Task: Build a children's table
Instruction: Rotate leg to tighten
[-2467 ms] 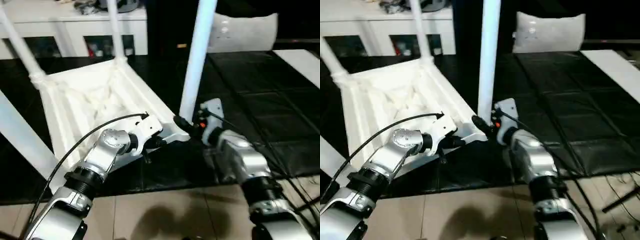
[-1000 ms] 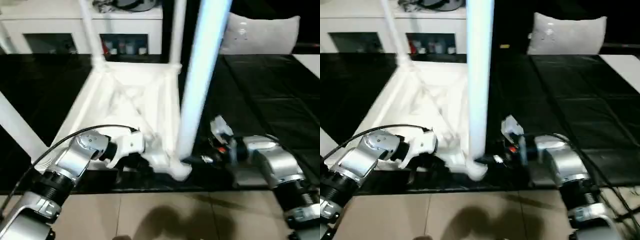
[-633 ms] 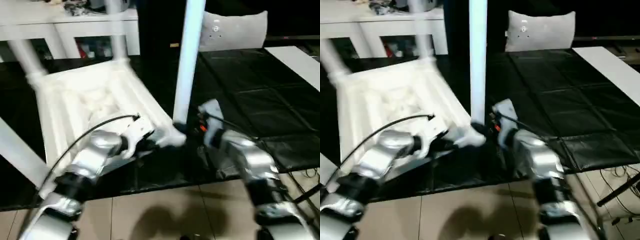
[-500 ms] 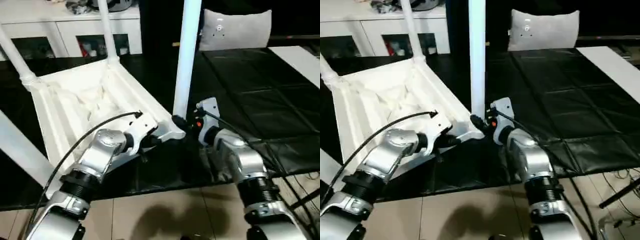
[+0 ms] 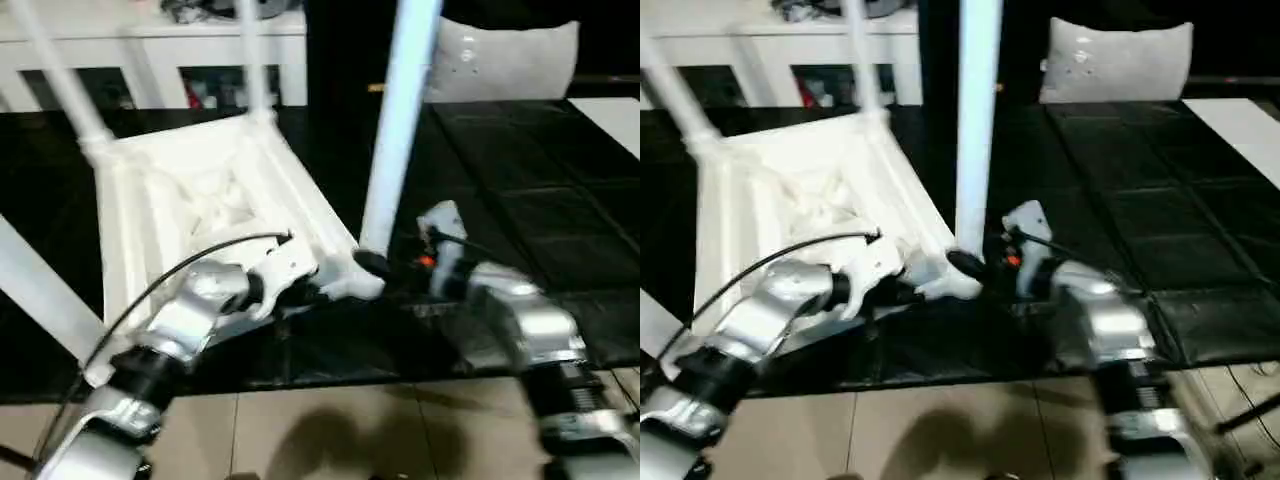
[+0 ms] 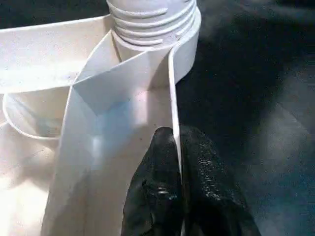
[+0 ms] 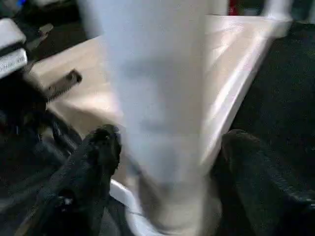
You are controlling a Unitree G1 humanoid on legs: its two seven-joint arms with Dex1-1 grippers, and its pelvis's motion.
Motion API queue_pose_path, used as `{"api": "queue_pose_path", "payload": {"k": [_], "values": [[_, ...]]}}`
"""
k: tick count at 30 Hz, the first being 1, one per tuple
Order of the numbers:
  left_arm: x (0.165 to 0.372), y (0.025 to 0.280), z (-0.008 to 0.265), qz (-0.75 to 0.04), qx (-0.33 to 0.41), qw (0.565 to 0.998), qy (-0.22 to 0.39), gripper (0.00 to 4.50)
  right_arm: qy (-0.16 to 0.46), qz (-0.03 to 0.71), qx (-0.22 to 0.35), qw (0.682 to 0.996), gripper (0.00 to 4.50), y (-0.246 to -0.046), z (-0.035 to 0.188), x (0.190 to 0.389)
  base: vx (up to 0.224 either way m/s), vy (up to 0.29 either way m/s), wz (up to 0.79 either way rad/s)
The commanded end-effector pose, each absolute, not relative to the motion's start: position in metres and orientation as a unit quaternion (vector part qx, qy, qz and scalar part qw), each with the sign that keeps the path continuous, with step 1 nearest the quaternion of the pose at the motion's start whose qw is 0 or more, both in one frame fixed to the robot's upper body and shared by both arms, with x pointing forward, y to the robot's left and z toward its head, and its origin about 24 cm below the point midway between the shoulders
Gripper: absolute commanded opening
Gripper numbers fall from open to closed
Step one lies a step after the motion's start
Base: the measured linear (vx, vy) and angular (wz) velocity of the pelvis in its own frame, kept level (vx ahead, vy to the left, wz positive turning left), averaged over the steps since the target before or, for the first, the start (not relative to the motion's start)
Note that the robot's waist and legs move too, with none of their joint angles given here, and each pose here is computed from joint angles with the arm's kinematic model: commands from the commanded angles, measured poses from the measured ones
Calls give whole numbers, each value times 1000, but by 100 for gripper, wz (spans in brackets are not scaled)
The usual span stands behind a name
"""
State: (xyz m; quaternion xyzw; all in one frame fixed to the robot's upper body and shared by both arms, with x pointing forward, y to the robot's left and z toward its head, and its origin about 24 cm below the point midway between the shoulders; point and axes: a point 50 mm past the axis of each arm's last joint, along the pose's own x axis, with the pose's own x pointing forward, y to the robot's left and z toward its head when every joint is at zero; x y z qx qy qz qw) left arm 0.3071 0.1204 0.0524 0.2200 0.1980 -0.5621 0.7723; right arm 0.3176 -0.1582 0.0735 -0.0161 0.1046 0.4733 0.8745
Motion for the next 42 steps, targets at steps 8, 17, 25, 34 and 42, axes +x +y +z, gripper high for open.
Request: {"api": "queue_pose_path", "payload": {"k": [8,17,25,34,42], "values": [[290,126,53,-677,280,652,193,0,110,613,-56,780,357,-166,88,306,0,0,0],[283,135,56,-729,306,578,202,0,152,702,-39,694,293,-166,85,297,0,0,0],[283,138,56,-735,313,565,204,0,150,717,-24,680,233,-159,82,296,0,0,0],[283,134,53,-738,310,565,202,0,138,723,-20,677,156,-144,73,294,0,0,0],[283,136,51,-735,309,568,205,0,159,708,25,688,175,-147,74,297,0,0,0]]}}
